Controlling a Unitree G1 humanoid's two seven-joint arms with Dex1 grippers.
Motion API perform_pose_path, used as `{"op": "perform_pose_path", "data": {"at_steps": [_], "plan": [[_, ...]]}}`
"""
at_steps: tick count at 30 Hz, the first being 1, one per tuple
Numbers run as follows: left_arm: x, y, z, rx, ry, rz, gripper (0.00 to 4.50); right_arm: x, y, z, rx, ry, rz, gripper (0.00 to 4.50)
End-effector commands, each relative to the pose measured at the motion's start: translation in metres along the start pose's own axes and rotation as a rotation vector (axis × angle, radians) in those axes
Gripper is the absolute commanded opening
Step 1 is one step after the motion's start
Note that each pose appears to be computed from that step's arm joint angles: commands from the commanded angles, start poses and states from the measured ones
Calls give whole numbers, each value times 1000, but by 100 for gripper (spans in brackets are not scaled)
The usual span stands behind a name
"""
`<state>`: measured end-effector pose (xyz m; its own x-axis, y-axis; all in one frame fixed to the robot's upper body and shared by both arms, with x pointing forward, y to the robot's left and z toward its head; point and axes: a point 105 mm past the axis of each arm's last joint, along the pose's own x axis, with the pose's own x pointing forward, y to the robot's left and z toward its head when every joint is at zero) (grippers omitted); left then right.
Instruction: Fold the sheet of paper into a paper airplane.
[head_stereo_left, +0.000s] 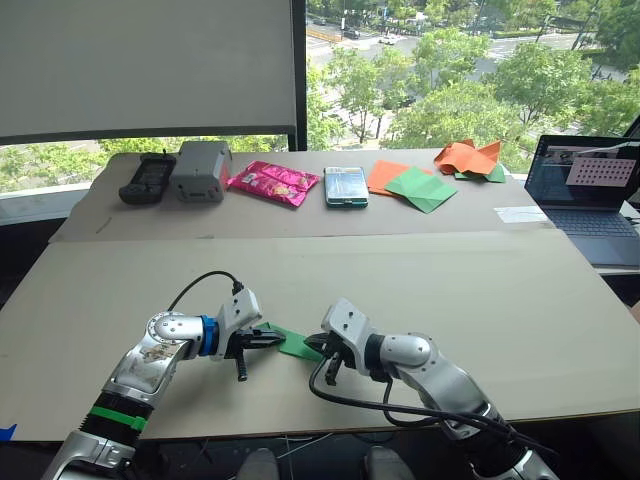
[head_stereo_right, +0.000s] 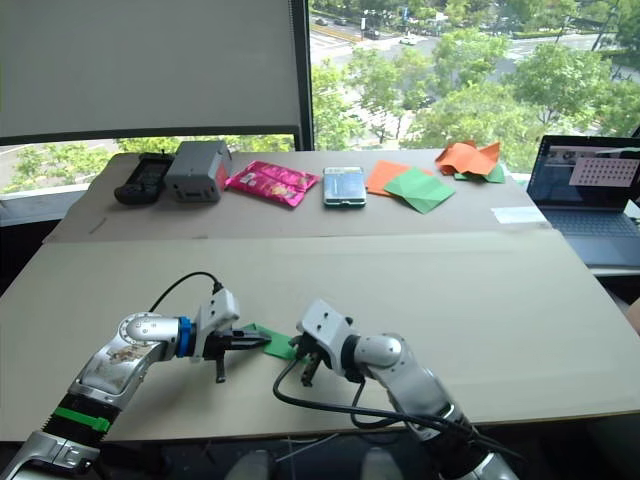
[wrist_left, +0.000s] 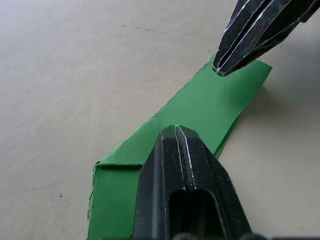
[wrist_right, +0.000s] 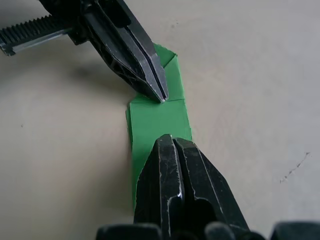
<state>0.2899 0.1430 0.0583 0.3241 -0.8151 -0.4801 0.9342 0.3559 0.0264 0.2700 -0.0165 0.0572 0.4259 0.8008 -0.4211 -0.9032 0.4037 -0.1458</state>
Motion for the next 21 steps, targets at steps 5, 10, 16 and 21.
{"op": "perform_pose_path", "data": {"at_steps": [5, 10, 16, 21], "plan": [[1, 2, 5, 4, 3, 5, 0, 3, 0, -32, 42, 156, 5, 1], [9, 1, 11, 14, -8, -9, 0, 2, 1, -36, 56, 189, 15, 1], [19, 2, 11, 26, -5, -16, 0, 1, 4, -37, 55, 201, 25, 1], [20, 6, 0, 33, 40, -12, 0, 0, 8, -38, 58, 214, 35, 1]]}}
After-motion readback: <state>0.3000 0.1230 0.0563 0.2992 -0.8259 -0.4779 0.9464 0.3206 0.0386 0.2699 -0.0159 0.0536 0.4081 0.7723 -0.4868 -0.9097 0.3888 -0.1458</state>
